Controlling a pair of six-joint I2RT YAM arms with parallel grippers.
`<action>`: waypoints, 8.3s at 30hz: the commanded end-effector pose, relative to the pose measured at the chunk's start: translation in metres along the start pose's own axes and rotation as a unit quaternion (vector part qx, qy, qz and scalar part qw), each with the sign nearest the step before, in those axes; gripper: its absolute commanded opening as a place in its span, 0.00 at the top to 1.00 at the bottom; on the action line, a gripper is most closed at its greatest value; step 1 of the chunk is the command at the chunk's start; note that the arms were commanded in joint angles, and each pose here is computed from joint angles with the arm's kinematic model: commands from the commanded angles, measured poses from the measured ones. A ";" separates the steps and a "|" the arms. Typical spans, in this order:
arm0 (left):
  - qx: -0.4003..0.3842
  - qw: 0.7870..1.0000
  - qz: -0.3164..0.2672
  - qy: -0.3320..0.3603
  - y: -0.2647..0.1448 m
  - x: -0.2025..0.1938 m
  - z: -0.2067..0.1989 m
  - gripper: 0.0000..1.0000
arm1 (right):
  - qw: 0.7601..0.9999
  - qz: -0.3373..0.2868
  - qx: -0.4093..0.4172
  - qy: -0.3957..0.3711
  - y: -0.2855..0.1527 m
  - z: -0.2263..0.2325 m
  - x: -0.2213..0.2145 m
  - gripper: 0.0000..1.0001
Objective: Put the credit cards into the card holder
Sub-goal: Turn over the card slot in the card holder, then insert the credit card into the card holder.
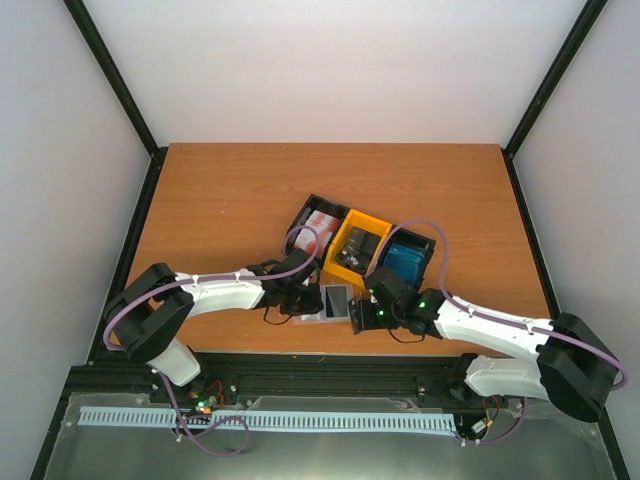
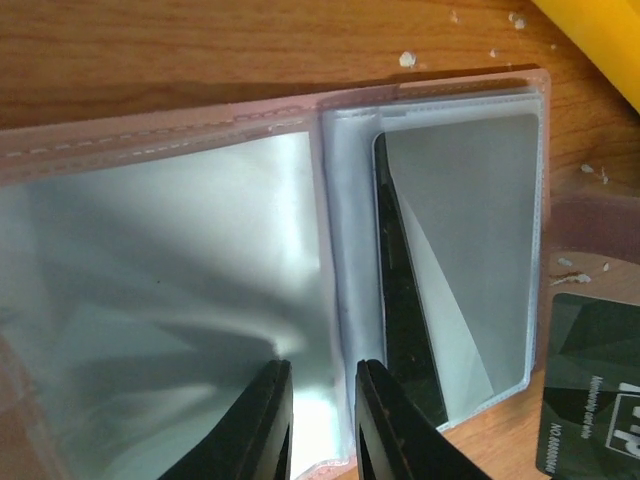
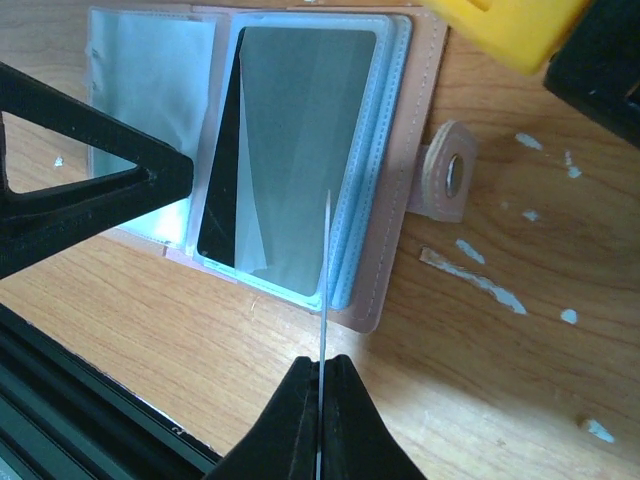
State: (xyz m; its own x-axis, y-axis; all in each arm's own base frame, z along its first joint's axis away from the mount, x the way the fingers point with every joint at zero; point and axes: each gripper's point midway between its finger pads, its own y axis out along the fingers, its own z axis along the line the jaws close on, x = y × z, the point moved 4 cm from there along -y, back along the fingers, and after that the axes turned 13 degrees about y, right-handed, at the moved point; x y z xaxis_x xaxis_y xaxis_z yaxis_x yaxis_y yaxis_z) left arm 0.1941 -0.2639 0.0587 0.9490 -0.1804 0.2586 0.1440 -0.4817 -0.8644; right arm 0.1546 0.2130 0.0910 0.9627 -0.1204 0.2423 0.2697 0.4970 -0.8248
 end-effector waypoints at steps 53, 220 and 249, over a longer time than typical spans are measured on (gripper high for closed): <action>0.056 0.997 -0.033 -0.029 -0.019 0.005 0.009 0.81 | 0.993 0.004 0.117 -0.002 0.004 0.043 0.008 0.97; 0.122 0.986 -0.059 -0.098 -0.026 -0.022 0.056 0.63 | 0.999 -0.035 0.010 -0.010 0.059 0.072 0.017 0.53; -0.091 0.954 -0.287 0.012 -0.158 0.045 0.000 0.00 | 0.970 -0.199 -0.082 -0.114 -0.126 0.039 0.139 0.27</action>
State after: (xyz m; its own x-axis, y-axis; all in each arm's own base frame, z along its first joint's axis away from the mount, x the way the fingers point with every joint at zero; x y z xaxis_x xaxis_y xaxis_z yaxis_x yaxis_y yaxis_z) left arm 0.2083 -0.1852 0.1786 0.7636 0.1658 0.6240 0.5933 -0.5614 -0.5769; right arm 0.2501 0.1735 0.2424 0.7388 -0.0947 0.6672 0.6605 0.2980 -0.6891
